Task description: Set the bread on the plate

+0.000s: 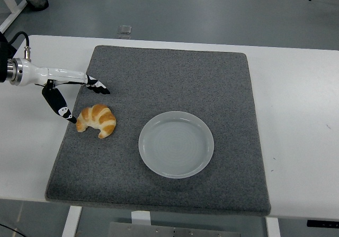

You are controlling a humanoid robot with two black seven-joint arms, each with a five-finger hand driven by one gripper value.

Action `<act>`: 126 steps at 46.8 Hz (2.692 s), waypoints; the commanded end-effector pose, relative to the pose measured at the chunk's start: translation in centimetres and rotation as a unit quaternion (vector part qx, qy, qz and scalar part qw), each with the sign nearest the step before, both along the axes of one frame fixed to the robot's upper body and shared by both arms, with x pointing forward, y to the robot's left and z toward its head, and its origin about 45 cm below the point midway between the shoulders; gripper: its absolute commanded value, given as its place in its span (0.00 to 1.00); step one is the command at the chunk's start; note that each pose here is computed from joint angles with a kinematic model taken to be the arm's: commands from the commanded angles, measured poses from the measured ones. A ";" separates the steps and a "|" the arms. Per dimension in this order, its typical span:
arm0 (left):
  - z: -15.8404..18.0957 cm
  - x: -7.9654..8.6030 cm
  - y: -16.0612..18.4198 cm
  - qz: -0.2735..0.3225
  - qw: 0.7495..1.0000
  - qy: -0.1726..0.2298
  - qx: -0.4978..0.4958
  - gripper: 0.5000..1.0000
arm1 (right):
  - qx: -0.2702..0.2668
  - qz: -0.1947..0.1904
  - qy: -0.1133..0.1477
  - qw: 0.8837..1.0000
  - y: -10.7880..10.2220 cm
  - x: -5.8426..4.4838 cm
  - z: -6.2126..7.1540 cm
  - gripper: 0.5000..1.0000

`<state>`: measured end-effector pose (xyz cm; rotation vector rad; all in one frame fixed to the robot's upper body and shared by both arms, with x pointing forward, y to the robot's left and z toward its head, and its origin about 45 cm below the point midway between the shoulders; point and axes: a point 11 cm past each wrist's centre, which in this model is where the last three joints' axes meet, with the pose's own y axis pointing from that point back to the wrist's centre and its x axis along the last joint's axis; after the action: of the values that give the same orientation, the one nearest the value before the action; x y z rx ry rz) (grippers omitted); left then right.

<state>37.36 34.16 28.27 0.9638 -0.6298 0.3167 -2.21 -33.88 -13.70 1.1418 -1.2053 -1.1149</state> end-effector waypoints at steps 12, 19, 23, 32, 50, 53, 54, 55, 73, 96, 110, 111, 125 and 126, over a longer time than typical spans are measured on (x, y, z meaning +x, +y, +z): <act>-1.4 0.4 -3.2 -0.035 0.999 -0.004 -0.007 0.92 | 0.000 0.000 0.000 1.000 0.0 0.0 0.0 0.90; -1.8 0.5 -4.1 -0.043 0.999 -0.002 -0.011 0.92 | 0.000 0.000 0.000 1.000 0.0 0.0 0.0 0.90; -1.9 0.5 -4.2 -0.045 0.999 -0.002 -0.010 0.92 | 0.000 0.000 0.000 1.000 0.0 0.0 0.0 0.91; -2.3 0.7 -3.3 -0.045 0.999 -0.007 0.014 0.92 | 0.000 0.000 0.000 1.000 0.0 0.0 0.0 0.90; -3.6 0.0 -2.8 -0.050 0.998 0.002 0.033 0.92 | 0.000 0.000 0.000 1.000 0.0 0.0 0.0 0.90; -3.8 0.0 -2.8 -0.053 0.998 0.002 0.037 0.92 | 0.000 0.000 0.000 1.000 0.0 0.0 0.0 0.90; -3.8 0.0 -2.9 -0.053 0.998 0.002 0.037 0.92 | 0.000 0.000 0.000 1.000 0.0 0.0 0.0 0.90; -3.9 0.0 -3.0 -0.054 0.998 0.002 0.037 0.92 | 0.000 0.000 0.000 1.000 0.0 0.0 0.0 0.90; -4.2 0.3 -3.6 -0.064 0.997 -0.008 0.042 0.77 | 0.000 0.000 0.000 1.000 0.0 0.0 0.0 0.90; -4.5 0.7 -3.3 -0.063 0.996 -0.013 0.056 0.58 | 0.000 0.000 0.000 1.000 0.0 0.0 0.0 0.91; -4.6 1.2 -3.7 -0.063 0.996 -0.023 0.053 0.20 | 0.000 0.000 0.000 1.000 0.0 0.0 0.0 0.90; -4.6 1.2 -3.7 -0.064 0.996 -0.024 0.053 0.15 | 0.000 0.000 0.000 1.000 0.0 0.0 0.0 0.90; -3.9 2.2 -4.5 -0.063 0.996 -0.048 0.042 0.00 | 0.000 0.000 0.000 1.000 0.0 0.0 0.0 0.90; -3.7 2.3 -4.6 -0.062 0.996 -0.050 0.039 0.00 | 0.000 0.000 0.000 1.000 0.0 0.1 0.0 0.90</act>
<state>39.42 29.91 24.24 0.9970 -0.7904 0.2236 -2.17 -33.88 -13.70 1.1425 -1.2058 -1.1144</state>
